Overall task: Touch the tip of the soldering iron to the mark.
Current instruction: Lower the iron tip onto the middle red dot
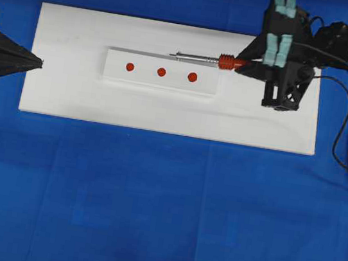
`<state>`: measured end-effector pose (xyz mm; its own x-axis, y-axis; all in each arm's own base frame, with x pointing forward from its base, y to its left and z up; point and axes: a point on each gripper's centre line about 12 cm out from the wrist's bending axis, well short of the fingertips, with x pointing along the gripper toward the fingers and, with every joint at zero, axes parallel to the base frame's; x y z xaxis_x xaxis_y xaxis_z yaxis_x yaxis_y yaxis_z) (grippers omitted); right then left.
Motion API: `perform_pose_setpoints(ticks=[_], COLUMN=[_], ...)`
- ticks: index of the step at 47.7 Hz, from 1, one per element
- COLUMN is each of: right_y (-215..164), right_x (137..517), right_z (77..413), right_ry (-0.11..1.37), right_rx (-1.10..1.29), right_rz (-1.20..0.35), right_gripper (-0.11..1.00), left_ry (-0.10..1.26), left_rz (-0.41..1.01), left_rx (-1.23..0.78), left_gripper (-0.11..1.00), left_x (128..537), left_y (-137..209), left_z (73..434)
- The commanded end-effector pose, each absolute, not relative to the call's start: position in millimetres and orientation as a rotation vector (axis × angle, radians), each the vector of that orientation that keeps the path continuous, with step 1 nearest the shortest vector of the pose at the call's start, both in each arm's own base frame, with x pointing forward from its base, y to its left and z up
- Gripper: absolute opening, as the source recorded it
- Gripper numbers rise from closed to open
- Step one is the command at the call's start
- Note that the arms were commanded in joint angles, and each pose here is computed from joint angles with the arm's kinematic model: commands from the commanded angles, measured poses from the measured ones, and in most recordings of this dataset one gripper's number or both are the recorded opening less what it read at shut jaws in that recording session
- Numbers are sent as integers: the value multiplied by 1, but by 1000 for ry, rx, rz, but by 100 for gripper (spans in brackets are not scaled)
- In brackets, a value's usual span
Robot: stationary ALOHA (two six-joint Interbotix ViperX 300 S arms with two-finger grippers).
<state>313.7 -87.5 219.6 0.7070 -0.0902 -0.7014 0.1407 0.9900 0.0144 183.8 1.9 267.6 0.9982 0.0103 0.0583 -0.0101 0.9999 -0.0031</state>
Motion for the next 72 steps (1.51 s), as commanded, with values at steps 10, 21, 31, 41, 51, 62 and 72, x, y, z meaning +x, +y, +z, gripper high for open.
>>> perform_pose_setpoints(ticks=[10, 21, 31, 41, 51, 62, 72], right_y=[-92, -90, -92, -93, -93, -93, -93], right_x=[330, 338, 342, 344, 345, 345, 345], right_z=[200, 183, 172, 162, 159, 159, 159], right_ry=[810, 834, 844, 864, 871, 872, 874], right_rx=[76, 73, 74, 77, 80, 82, 82], right_rz=[-133, -129, -139, -142, -142, -142, -141], right_gripper=[6, 6, 6, 6, 6, 6, 6], left_ry=[-74, -72, -71, -69, -69, -71, -69], left_rz=[11, 11, 11, 11, 11, 10, 11], left_rx=[-1, 0, 0, 0, 0, 0, -1], left_gripper=[0, 0, 0, 0, 0, 0, 0], left_x=[186, 186, 186, 186, 186, 186, 186], left_y=[2, 2, 2, 2, 2, 2, 2], left_z=[273, 272, 272, 272, 272, 272, 272])
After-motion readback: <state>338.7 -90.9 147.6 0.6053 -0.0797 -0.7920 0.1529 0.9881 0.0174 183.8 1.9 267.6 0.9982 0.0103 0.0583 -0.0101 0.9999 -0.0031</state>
